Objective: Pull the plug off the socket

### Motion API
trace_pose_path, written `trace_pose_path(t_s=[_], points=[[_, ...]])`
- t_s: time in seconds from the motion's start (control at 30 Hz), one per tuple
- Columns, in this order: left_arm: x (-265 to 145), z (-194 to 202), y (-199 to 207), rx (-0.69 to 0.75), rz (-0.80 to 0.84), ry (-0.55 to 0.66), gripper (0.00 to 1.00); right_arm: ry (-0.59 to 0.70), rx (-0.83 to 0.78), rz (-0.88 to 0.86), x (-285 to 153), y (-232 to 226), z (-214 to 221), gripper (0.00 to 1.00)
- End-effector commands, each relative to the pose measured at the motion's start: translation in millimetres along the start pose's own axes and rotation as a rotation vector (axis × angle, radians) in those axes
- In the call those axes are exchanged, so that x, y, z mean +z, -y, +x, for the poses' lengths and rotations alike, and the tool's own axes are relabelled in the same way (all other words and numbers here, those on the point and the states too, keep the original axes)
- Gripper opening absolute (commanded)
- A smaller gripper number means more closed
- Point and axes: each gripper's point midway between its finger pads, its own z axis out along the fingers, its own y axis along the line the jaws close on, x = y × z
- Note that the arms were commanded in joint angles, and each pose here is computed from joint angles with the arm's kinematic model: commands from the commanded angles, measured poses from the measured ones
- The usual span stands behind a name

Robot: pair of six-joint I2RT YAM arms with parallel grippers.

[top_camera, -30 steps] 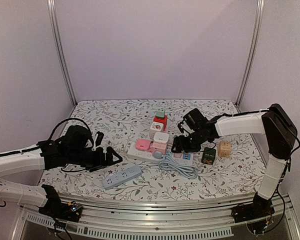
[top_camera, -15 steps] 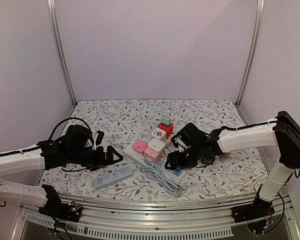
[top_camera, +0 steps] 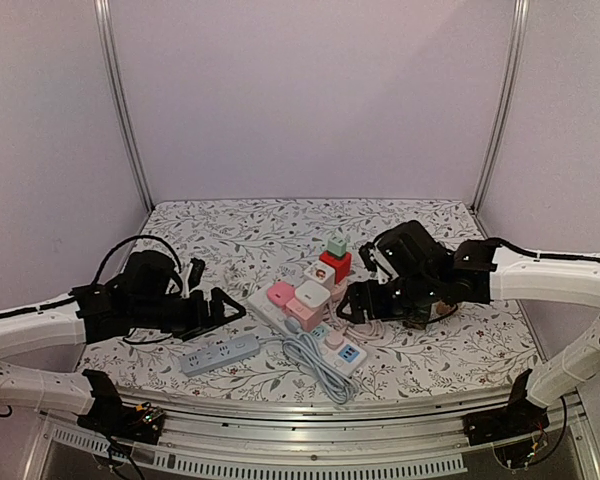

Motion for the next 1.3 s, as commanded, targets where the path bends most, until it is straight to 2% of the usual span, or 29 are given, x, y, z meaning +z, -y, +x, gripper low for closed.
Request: trace_pose_path(t_s=[0.0,0.27,0.43,0.87,1.03,1.27], points=[[5.0,-7.1,8.9,-0.01,0.049,0.014,0.97,0.073,0.009,0.055,-9.1,-0.6,-23.7,0.81],[20.7,-17.4,31.2,-0.002,0.104,0.01,0.89,0.086,0.021,0.012,19.3,-19.5,-51.6,0.76],[32.9,-21.7,36.7,0.001,0.099,0.0,0.77,0.048,0.052,-0.061,39.1,-26.5,-56.0,0.71],[64.7,-22.7,58.2,0.012,0.149,-0.044,0.63,0.004,0.084,-0.07,69.6,-17.4,-58.4,0.62],[79.2,-20.7,61.8,0.02,0.154,-0.078,0.52,-0.007,0.088,-0.088,76.2,-22.0,-60.2,0.56],[96.4,-21.4,63.9,0.02,0.157,-0.097,0.49,0.006,0.085,-0.112,74.9,-29.3,-66.8,0.49]])
